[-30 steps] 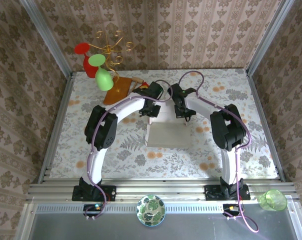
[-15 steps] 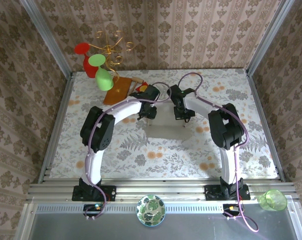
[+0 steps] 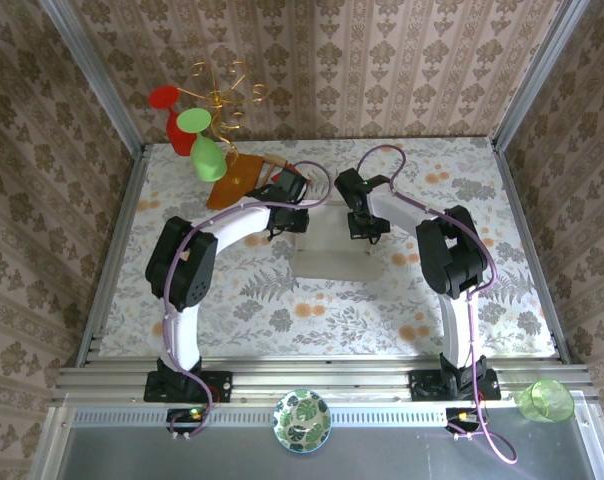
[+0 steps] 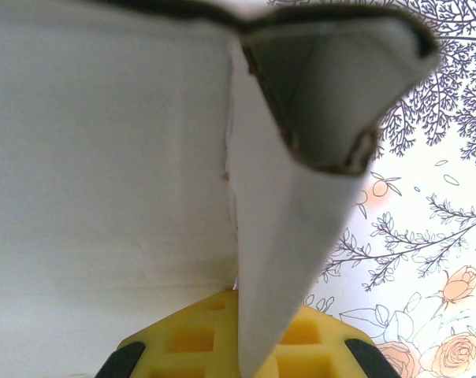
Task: Fold the paper box
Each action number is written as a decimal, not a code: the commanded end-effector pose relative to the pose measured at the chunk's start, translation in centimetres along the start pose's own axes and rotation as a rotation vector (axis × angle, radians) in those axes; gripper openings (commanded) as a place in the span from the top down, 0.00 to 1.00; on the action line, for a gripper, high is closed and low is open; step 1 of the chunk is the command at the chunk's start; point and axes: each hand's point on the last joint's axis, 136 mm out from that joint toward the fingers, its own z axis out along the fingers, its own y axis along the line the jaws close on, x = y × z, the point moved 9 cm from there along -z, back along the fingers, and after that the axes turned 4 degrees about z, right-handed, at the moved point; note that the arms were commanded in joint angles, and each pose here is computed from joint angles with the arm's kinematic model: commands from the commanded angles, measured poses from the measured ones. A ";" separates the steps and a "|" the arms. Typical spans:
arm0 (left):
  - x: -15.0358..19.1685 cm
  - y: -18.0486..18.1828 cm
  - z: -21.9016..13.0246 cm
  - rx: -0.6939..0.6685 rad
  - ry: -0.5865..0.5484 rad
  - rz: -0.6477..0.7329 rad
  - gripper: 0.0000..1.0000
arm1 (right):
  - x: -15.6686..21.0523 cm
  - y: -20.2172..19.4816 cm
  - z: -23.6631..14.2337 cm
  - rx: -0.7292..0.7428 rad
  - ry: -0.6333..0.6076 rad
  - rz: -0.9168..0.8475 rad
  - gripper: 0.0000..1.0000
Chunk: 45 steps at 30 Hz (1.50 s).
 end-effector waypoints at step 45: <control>1.2 -1.4 1.7 -0.199 0.029 -0.007 0.91 | 1.1 -0.4 0.2 -0.003 0.053 0.034 1.00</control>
